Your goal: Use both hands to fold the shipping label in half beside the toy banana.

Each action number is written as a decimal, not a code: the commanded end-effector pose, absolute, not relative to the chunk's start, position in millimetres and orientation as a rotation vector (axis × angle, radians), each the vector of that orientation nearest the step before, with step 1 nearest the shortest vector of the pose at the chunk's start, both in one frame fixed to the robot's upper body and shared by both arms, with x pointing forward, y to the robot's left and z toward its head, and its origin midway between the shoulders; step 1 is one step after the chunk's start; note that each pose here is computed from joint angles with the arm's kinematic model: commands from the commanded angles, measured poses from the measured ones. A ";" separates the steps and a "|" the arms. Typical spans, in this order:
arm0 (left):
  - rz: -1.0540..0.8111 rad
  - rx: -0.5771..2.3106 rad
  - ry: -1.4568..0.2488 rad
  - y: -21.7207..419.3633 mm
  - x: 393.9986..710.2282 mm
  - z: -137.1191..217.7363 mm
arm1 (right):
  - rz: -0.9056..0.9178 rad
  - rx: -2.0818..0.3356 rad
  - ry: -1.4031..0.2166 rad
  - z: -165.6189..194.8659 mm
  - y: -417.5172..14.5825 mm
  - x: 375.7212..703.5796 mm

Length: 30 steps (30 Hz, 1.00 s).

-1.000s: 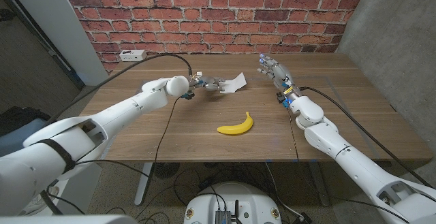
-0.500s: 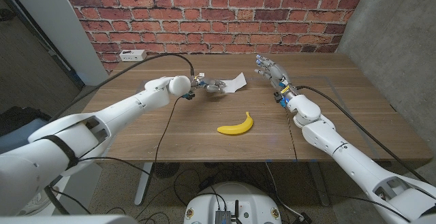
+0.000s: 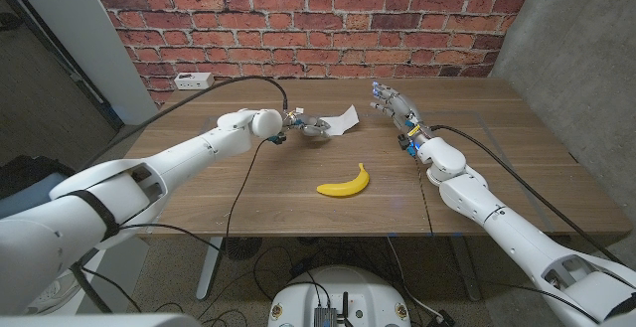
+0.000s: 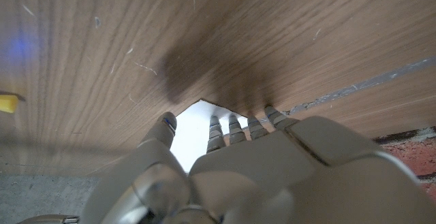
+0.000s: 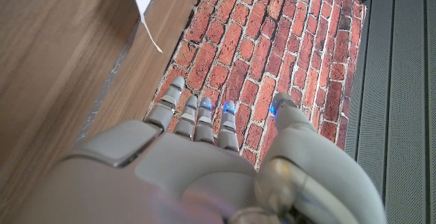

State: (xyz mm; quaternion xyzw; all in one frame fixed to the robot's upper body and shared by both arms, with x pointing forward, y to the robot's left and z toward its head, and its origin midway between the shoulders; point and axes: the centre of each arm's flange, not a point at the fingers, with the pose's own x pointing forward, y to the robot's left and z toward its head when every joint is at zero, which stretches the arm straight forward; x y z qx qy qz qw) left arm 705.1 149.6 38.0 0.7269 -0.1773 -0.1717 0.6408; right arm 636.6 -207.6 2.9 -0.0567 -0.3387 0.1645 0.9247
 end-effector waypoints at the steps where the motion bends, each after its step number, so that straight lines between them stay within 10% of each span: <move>1: -0.389 1.724 -0.380 145.1 707.4 36.7 | 0.316 -0.138 -0.636 0.6 -206.6 646.4; 30: -0.420 1.737 -0.379 139.8 712.4 31.9 | 0.357 -0.207 -0.526 -1.1 -193.5 673.1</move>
